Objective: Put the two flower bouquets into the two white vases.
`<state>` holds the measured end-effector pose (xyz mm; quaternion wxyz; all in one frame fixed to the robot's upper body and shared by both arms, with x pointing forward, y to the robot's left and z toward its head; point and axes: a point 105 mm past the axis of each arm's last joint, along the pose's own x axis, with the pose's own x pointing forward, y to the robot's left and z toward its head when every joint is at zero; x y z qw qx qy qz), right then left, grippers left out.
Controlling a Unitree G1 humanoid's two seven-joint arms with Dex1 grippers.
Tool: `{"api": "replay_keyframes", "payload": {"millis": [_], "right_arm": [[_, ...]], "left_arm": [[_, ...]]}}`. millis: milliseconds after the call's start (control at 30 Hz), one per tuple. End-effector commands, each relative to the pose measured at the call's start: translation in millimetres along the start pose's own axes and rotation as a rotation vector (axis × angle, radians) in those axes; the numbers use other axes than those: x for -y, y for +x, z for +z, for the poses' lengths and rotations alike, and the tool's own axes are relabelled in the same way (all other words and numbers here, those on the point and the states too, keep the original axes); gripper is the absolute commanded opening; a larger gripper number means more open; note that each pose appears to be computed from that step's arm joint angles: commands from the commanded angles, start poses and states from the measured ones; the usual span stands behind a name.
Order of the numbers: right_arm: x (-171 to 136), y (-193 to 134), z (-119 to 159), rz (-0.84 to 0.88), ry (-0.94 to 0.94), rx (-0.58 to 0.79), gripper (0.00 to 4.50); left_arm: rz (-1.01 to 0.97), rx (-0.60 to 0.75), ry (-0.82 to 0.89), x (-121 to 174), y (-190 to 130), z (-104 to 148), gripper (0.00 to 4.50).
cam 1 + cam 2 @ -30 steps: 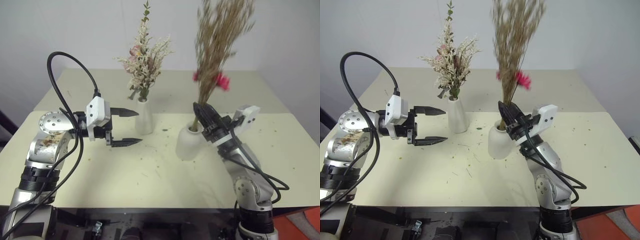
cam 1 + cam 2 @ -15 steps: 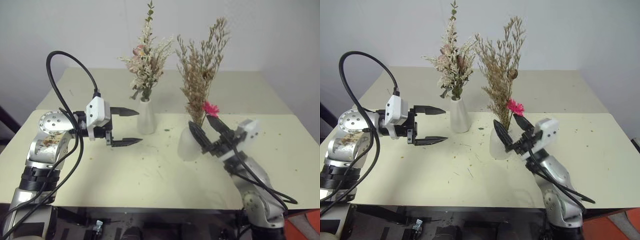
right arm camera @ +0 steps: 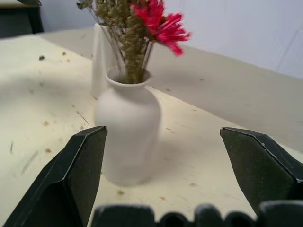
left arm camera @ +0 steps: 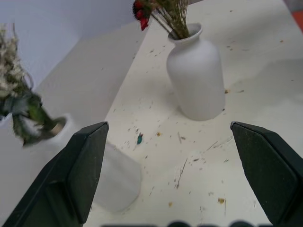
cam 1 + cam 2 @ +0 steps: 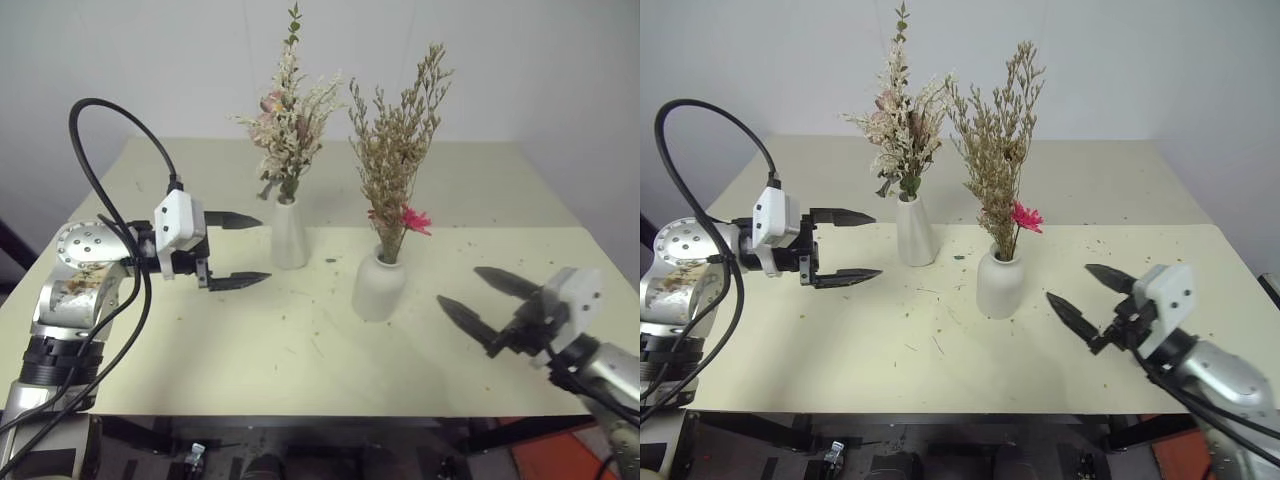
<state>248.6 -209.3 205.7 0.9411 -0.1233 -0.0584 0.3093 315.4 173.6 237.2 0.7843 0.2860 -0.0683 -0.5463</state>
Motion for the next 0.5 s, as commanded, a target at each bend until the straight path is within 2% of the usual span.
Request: {"api": "replay_keyframes", "payload": {"millis": [33, 300, 500], "right_arm": [[13.7, -15.1, 13.1, 0.030, -0.054, -0.030, 4.47], [38.5, -31.1, 25.1, 0.064, -0.143, -0.118, 4.47], [40.6, -26.9, 23.0, 0.078, -0.134, -0.129, 4.47]], "left_arm": [[0.062, -0.008, 0.034, -5.6, -17.4, 7.9, 4.50], [0.130, -0.074, 0.024, -6.1, -40.9, 3.9, 4.50], [0.155, -0.095, 0.026, -6.1, -51.9, 8.2, 4.50]]}}
